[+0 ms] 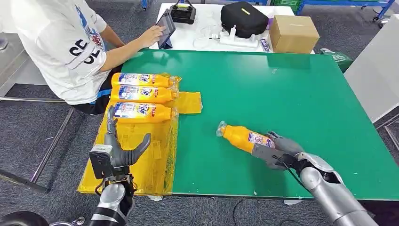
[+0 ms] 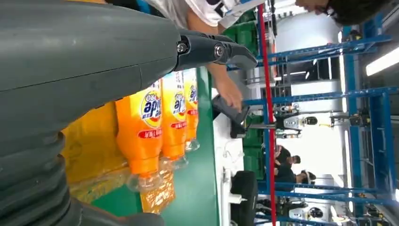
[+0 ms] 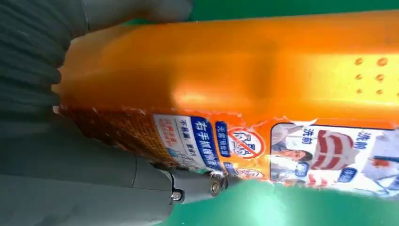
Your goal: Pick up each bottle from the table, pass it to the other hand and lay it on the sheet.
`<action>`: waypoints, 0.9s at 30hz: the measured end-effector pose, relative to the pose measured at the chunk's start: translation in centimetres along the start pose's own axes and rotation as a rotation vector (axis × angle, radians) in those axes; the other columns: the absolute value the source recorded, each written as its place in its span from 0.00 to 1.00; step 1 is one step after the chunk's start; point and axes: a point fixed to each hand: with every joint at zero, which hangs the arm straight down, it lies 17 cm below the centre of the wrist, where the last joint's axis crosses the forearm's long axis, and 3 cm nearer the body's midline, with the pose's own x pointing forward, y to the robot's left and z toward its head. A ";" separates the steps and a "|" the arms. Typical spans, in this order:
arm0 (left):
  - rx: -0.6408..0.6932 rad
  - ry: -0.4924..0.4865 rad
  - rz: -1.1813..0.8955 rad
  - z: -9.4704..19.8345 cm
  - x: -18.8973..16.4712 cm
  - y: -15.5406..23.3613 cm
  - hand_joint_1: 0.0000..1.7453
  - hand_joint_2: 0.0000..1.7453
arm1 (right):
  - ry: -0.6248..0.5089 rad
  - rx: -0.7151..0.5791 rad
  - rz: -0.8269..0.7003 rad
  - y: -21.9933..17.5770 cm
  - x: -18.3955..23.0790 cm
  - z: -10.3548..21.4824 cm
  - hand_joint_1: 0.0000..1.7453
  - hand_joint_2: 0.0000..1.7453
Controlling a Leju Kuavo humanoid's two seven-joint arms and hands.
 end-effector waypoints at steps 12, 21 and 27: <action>-0.006 0.028 0.020 0.0 -0.8 -0.4 0.00 1.00 | -0.022 -0.051 -0.001 -0.4 0.3 0.1 1.00 1.00; -0.018 0.089 0.110 0.9 -1.4 -1.2 0.00 1.00 | -0.356 -0.730 -0.068 -8.2 14.2 3.0 1.00 1.00; -0.123 0.219 0.373 2.0 -1.9 -4.6 0.00 1.00 | -0.567 -1.241 -0.130 -16.1 20.5 12.5 1.00 1.00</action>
